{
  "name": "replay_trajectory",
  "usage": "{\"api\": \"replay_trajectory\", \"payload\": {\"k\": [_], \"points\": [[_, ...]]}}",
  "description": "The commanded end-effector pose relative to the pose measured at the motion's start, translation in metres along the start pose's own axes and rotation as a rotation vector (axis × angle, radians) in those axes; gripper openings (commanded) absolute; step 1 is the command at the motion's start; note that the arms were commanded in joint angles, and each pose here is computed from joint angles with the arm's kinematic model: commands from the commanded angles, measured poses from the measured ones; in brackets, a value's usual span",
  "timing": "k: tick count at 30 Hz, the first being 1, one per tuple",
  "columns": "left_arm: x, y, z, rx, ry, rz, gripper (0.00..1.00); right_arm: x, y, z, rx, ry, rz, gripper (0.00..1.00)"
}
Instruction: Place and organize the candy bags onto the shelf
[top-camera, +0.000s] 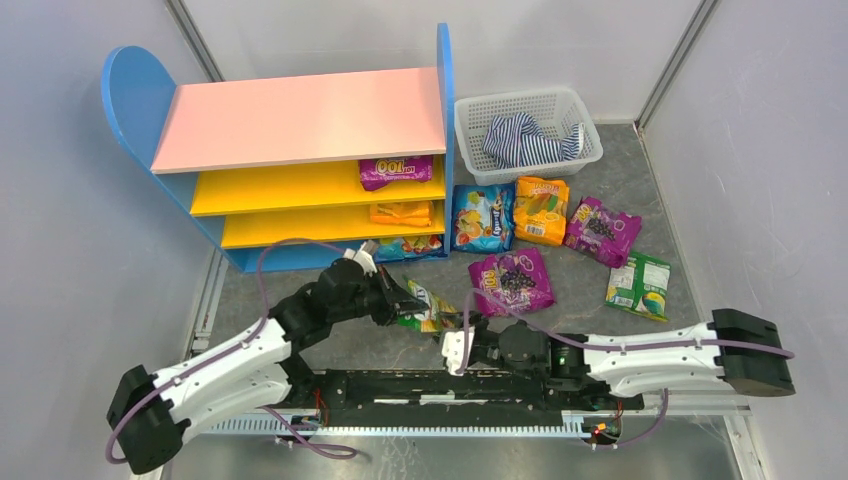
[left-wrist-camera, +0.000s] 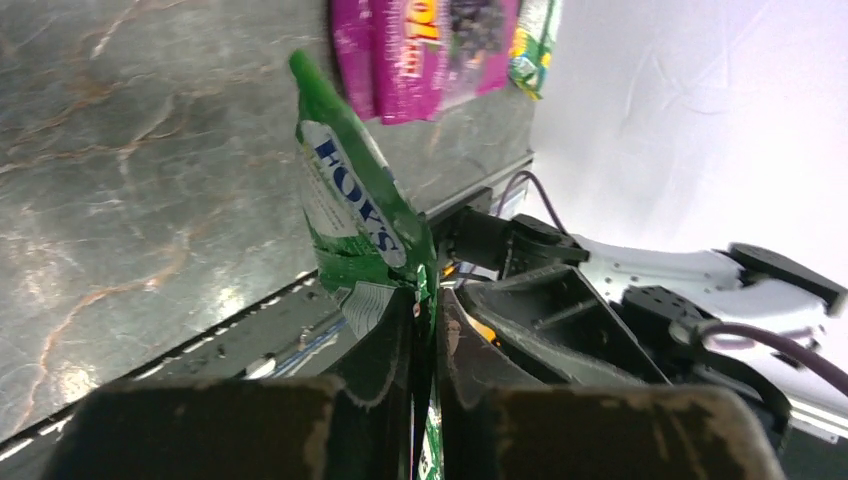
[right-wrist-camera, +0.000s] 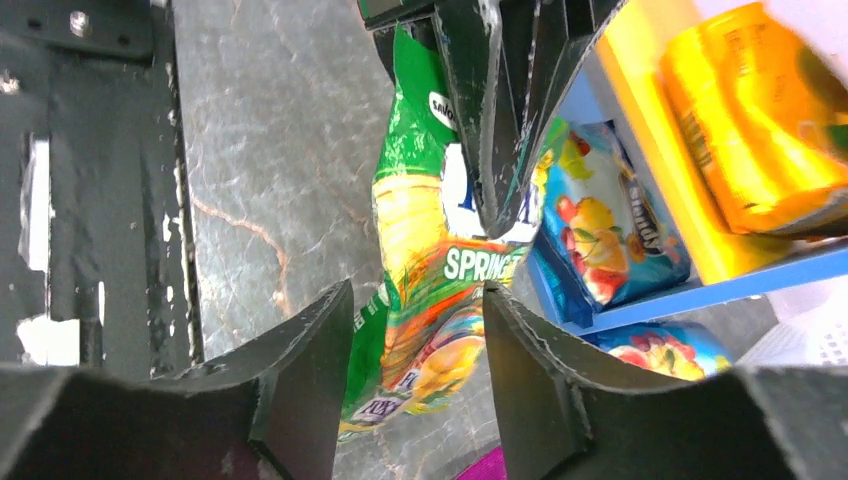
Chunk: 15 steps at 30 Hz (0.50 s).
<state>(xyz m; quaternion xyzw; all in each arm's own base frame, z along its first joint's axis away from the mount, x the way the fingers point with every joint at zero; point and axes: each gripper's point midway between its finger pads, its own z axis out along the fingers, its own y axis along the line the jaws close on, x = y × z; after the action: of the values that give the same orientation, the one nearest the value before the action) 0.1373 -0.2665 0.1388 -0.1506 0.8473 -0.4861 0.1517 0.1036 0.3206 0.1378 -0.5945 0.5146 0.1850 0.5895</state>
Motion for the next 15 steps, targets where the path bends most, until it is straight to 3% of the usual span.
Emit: {"api": "replay_trajectory", "payload": {"k": [1,10,15], "points": [[-0.015,-0.076,-0.035,0.153,-0.055,0.146,0.02,-0.024,-0.023,-0.014,0.066,-0.041,0.083,0.60],[-0.036,-0.149,-0.114,0.171,-0.184,0.454,0.02,-0.070,-0.080,-0.077,0.233,-0.241,0.220,0.79],[-0.068,-0.214,-0.170,0.230,-0.398,0.563,0.02,-0.062,-0.101,-0.101,0.357,-0.281,0.318,0.88]]}}
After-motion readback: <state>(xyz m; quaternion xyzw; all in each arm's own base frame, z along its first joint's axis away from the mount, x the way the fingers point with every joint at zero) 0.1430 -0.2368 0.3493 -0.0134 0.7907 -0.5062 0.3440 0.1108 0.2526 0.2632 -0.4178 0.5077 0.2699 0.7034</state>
